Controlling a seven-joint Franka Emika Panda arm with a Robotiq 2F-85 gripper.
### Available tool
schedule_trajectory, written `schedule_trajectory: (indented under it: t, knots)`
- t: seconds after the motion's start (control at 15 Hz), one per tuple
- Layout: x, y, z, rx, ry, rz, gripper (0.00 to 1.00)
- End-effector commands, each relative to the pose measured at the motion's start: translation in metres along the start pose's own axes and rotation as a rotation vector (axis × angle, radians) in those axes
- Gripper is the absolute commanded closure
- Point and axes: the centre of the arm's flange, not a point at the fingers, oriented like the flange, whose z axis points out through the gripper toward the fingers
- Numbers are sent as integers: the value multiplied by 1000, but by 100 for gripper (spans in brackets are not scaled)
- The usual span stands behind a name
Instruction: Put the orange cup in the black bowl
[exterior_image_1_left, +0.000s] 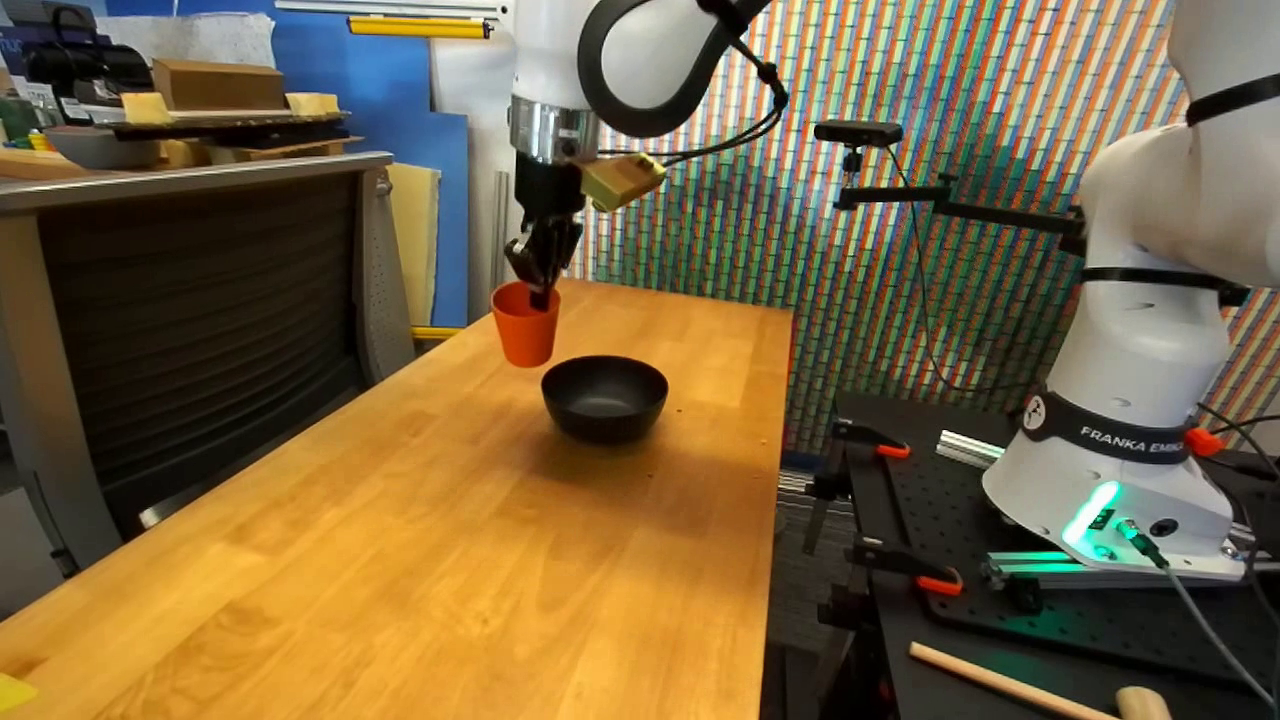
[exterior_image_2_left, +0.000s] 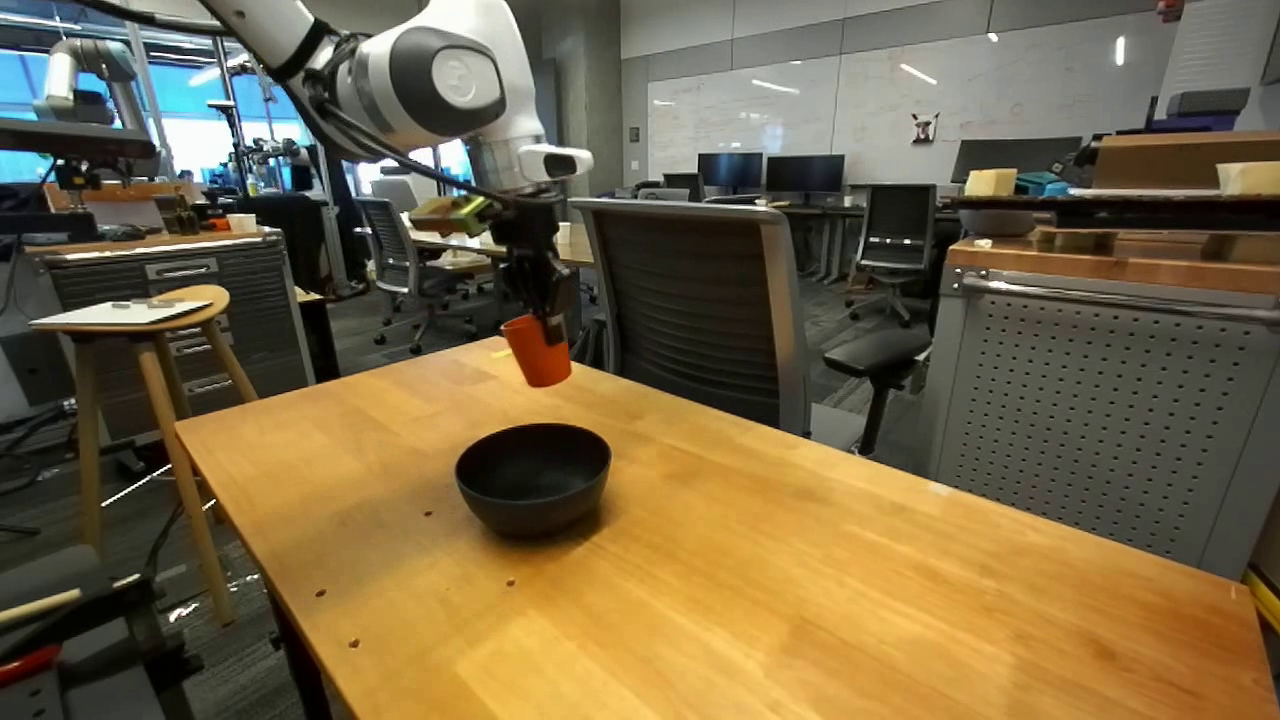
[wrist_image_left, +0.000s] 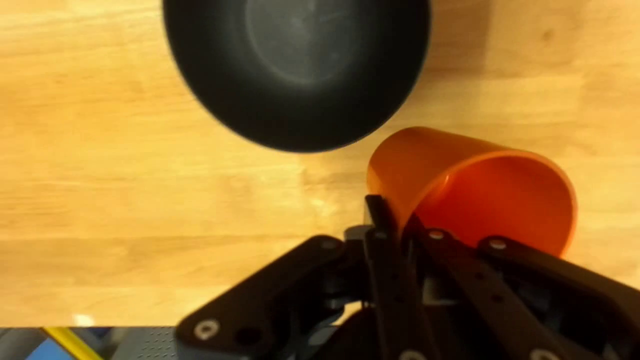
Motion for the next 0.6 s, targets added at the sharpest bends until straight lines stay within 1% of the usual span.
schedule_trajectory:
  t: [0.0,0.13,0.27,0.4,0.53]
  knots:
    - [-5,56,-12,-80,30,175,93]
    - [-16,80,12,-115,-46,254,93]
    - [-32,91,41,-115,-136,315,93]
    - [-46,94,69,-109,-213,343,93]
    - [-57,90,92,-95,-271,360,93]
